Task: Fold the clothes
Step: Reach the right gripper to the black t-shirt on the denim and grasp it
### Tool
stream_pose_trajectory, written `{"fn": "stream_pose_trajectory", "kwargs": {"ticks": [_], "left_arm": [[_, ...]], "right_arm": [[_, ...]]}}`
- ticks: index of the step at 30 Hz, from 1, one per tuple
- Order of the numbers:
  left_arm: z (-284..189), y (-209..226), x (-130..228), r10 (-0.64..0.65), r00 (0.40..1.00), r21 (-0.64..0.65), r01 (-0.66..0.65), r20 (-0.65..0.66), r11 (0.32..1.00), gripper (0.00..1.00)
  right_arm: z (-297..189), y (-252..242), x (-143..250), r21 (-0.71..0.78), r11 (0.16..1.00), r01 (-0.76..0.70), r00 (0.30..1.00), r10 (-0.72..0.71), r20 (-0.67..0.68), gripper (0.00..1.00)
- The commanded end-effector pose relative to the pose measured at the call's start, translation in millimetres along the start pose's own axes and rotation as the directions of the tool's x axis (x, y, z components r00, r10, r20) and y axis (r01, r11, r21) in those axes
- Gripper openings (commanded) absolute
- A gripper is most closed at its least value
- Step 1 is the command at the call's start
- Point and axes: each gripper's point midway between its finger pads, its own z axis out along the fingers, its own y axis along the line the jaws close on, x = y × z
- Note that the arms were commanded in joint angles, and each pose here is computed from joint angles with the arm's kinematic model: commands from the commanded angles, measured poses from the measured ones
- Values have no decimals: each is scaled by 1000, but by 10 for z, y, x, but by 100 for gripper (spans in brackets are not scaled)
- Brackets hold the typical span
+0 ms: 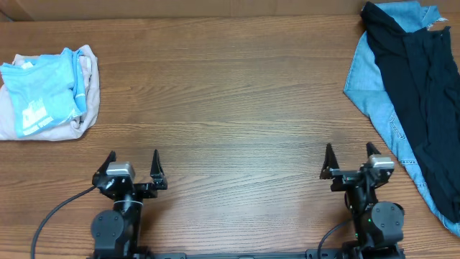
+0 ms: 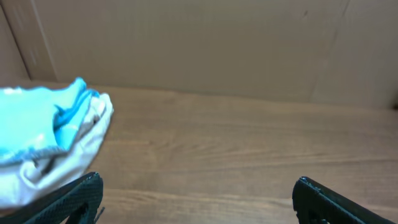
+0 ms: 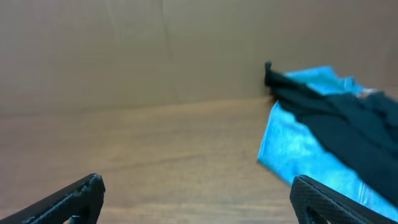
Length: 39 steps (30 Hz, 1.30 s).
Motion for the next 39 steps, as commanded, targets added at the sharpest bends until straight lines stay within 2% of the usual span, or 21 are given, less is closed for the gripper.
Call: {"fn": "stream_pose_trajectory", "kwargs": {"ticks": [1,5,8,14,18,21,27,34,39], "left_arm": [[-27,16,-308,-15,1000,-22,15,20,1000,100],[53,2,-439,-14,999,-29,13,-39,999,100],[143,-4,-490,-14,990,-40,9,-138,999,100],[268,-20,-588,-18,932,-63,-5,-363,998,100],[340,-135,-676,-22,898,-17,16,-440,1000,100],[378,-224,-671,-23,883,25,39,-469,999,100],[387,-249,-648,-23,878,38,47,-478,998,100],[391,-248,-652,-22,879,38,46,-477,998,100],[391,-249,-652,-23,879,38,47,-477,998,100]], "right_arm": [[-40,-31,-400,39,999,-16,999,15,44,100],[27,-19,-563,54,999,-10,1000,10,-12,100],[129,-3,-625,63,998,0,996,5,-88,100],[441,27,-653,84,996,32,952,-5,-307,100],[677,178,-621,19,1000,17,915,-8,-404,100],[826,149,-549,34,999,32,903,-14,-429,100],[1031,-430,-424,288,949,127,898,13,-439,100],[1040,-1500,-478,575,818,28,908,220,-356,100],[990,-2068,-65,666,746,14,858,333,-391,97]]}}
